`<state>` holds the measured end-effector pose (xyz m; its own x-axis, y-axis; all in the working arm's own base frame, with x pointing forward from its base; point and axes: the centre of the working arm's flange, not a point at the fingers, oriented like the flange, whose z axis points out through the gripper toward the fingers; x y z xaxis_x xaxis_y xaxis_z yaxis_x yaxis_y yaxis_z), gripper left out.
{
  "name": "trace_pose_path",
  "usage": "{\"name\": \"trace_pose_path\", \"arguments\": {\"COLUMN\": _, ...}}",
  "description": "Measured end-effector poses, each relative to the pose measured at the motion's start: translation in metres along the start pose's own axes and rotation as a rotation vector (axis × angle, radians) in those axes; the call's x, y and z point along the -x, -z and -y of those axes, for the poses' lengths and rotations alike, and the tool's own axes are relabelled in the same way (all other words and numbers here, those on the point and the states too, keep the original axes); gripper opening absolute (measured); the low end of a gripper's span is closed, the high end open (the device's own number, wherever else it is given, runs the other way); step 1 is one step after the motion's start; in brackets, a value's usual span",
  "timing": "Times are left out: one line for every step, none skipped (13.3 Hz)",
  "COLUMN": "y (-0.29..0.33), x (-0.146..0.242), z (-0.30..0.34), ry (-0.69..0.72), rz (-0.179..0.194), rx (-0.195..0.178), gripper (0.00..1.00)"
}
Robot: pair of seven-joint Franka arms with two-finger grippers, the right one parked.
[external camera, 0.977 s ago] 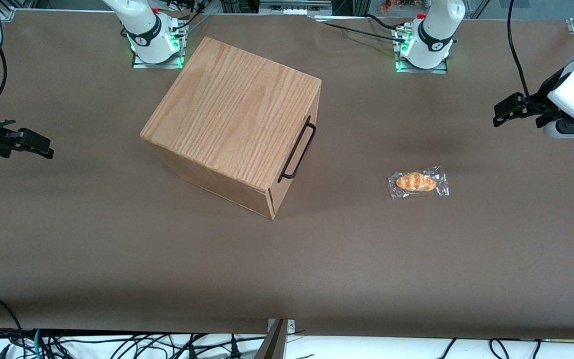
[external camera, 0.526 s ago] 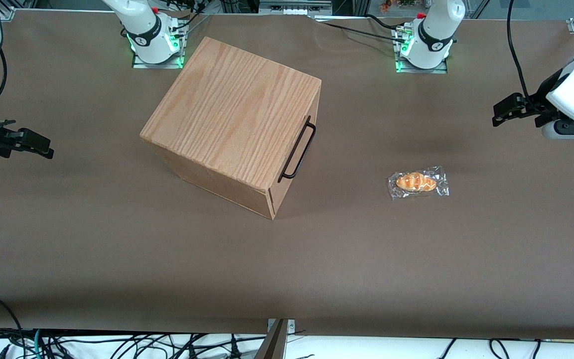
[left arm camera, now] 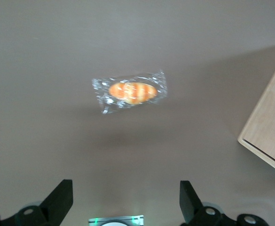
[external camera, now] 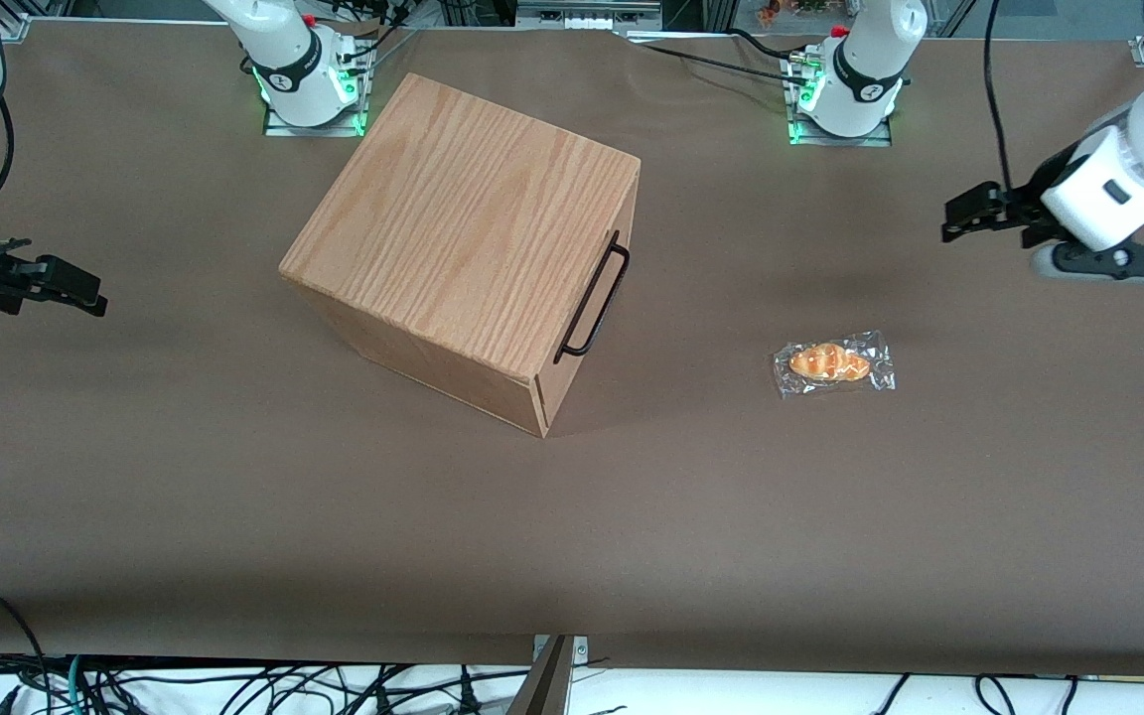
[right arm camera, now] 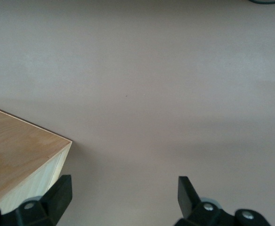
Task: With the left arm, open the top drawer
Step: 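Move the left gripper toward the black drawer handle on the wooden box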
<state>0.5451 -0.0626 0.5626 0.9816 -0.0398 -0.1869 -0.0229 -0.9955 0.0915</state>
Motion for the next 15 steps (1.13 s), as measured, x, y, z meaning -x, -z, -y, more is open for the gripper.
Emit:
{"name": "trace_pose_path", "arguments": {"y": -0.010, "x": -0.005, "z": -0.013, "ry": -0.021, "rz": 0.019, "rx": 0.014, "gripper": 1.00}}
{"name": "trace_pose_path", "arguments": {"y": -0.020, "x": -0.011, "z": -0.028, "ry": -0.045, "rz": 0.036, "rx": 0.025, "gripper": 1.00}}
{"name": "trace_pose_path", "arguments": {"y": -0.029, "x": -0.016, "z": -0.045, "ry": -0.072, "rz": 0.051, "rx": 0.032, "gripper": 1.00}}
{"name": "trace_pose_path", "arguments": {"y": -0.036, "x": -0.022, "z": -0.064, "ry": -0.102, "rz": 0.059, "rx": 0.036, "gripper": 1.00}}
{"name": "trace_pose_path", "arguments": {"y": -0.041, "x": -0.027, "z": -0.085, "ry": -0.135, "rz": 0.063, "rx": 0.036, "gripper": 1.00}}
{"name": "trace_pose_path", "arguments": {"y": -0.045, "x": -0.031, "z": -0.108, "ry": -0.170, "rz": 0.062, "rx": 0.037, "gripper": 1.00}}
{"name": "trace_pose_path", "arguments": {"y": -0.048, "x": -0.034, "z": -0.132, "ry": -0.207, "rz": 0.059, "rx": 0.034, "gripper": 1.00}}
{"name": "trace_pose_path", "arguments": {"y": -0.052, "x": -0.036, "z": -0.156, "ry": -0.243, "rz": 0.058, "rx": 0.029, "gripper": 1.00}}
{"name": "trace_pose_path", "arguments": {"y": -0.056, "x": -0.038, "z": -0.179, "ry": -0.277, "rz": 0.053, "rx": 0.026, "gripper": 1.00}}
{"name": "trace_pose_path", "arguments": {"y": -0.061, "x": -0.041, "z": -0.199, "ry": -0.304, "rz": 0.040, "rx": 0.027, "gripper": 1.00}}
{"name": "trace_pose_path", "arguments": {"y": -0.067, "x": -0.045, "z": -0.216, "ry": -0.325, "rz": 0.022, "rx": 0.033, "gripper": 1.00}}
{"name": "trace_pose_path", "arguments": {"y": -0.074, "x": -0.050, "z": -0.229, "ry": -0.341, "rz": 0.001, "rx": 0.041, "gripper": 1.00}}
{"name": "trace_pose_path", "arguments": {"y": -0.082, "x": -0.055, "z": -0.239, "ry": -0.351, "rz": -0.019, "rx": 0.048, "gripper": 1.00}}
{"name": "trace_pose_path", "arguments": {"y": -0.090, "x": -0.059, "z": -0.247, "ry": -0.360, "rz": -0.037, "rx": 0.055, "gripper": 1.00}}
{"name": "trace_pose_path", "arguments": {"y": -0.098, "x": -0.063, "z": -0.256, "ry": -0.370, "rz": -0.050, "rx": 0.064, "gripper": 1.00}}
